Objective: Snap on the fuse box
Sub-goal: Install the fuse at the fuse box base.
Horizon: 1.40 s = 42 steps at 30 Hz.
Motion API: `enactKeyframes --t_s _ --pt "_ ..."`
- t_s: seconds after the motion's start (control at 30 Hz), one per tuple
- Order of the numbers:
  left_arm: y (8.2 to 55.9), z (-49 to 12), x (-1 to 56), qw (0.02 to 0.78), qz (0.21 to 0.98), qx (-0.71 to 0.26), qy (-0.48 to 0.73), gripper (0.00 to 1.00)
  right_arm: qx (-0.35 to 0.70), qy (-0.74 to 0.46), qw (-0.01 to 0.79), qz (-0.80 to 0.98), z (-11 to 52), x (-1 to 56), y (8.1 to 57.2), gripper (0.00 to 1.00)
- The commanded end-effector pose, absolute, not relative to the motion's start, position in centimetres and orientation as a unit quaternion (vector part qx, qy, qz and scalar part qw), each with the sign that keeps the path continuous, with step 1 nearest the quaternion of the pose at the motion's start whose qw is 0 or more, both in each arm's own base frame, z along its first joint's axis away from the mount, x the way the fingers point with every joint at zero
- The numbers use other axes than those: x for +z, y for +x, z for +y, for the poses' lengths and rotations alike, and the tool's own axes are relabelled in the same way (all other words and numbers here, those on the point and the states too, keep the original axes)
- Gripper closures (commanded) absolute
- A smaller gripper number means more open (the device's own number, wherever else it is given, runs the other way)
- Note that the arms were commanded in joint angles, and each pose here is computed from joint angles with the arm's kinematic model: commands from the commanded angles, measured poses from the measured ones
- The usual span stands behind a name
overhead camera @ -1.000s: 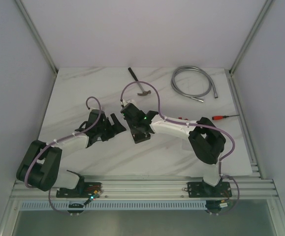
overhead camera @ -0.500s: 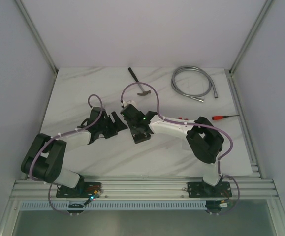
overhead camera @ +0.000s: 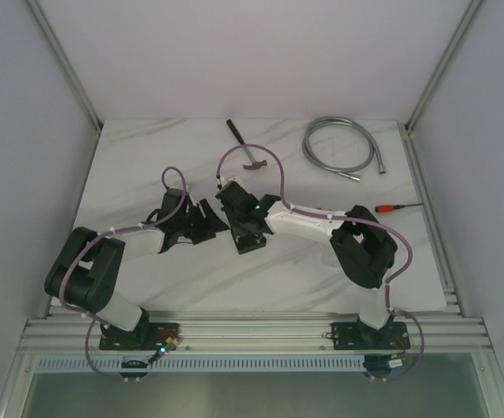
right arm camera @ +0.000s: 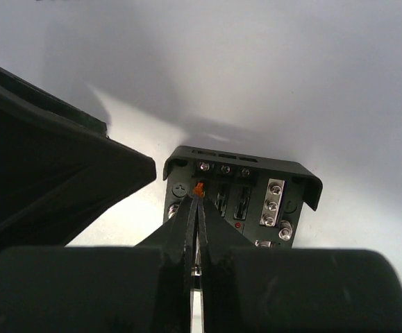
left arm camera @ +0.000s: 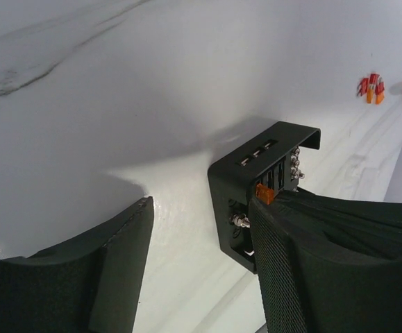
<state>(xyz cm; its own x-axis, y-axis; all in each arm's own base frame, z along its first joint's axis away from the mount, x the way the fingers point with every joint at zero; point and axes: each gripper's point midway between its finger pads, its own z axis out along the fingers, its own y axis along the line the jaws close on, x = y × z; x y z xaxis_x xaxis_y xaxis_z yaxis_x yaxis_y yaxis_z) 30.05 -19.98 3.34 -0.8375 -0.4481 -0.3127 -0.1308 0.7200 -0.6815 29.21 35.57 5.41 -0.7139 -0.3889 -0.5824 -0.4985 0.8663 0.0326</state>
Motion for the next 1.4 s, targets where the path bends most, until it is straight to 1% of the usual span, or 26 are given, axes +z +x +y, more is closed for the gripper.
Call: enactKeyframes --t_s 0.0,0.3,0.57,0.7,0.87,1.23,1.37 --pt "30.2 -21.6 4.0 0.227 0.891 -0.369 -0.137 0.35 0.057 -0.239 0.22 0.944 32.3 1.8 27.2 1.0" --pt "29.4 -22.4 3.2 0.212 0.895 -0.372 -0.126 0.41 0.043 -0.245 0.192 0.949 30.6 0.2 26.5 1.0" --pt "28.8 -22.6 2.4 0.199 0.9 -0.367 -0.124 0.52 0.007 -0.257 0.156 0.954 28.2 -2.1 25.2 1.0" --pt "28.7 -22.7 2.2 0.197 0.901 -0.366 -0.123 0.56 -0.02 -0.26 0.139 0.955 26.5 -3.2 24.8 1.0" --pt "28.6 -22.7 2.3 0.196 0.901 -0.367 -0.123 0.56 -0.045 -0.255 0.125 0.958 24.4 -4.0 24.5 1.0" --pt "28.6 -22.8 2.0 0.192 0.902 -0.365 -0.125 0.56 -0.065 -0.273 0.101 0.954 24.0 -5.3 24.1 1.0" --pt "28.6 -22.8 1.8 0.191 0.903 -0.364 -0.126 0.57 -0.085 -0.275 0.093 0.953 22.6 -5.4 23.5 1.0"
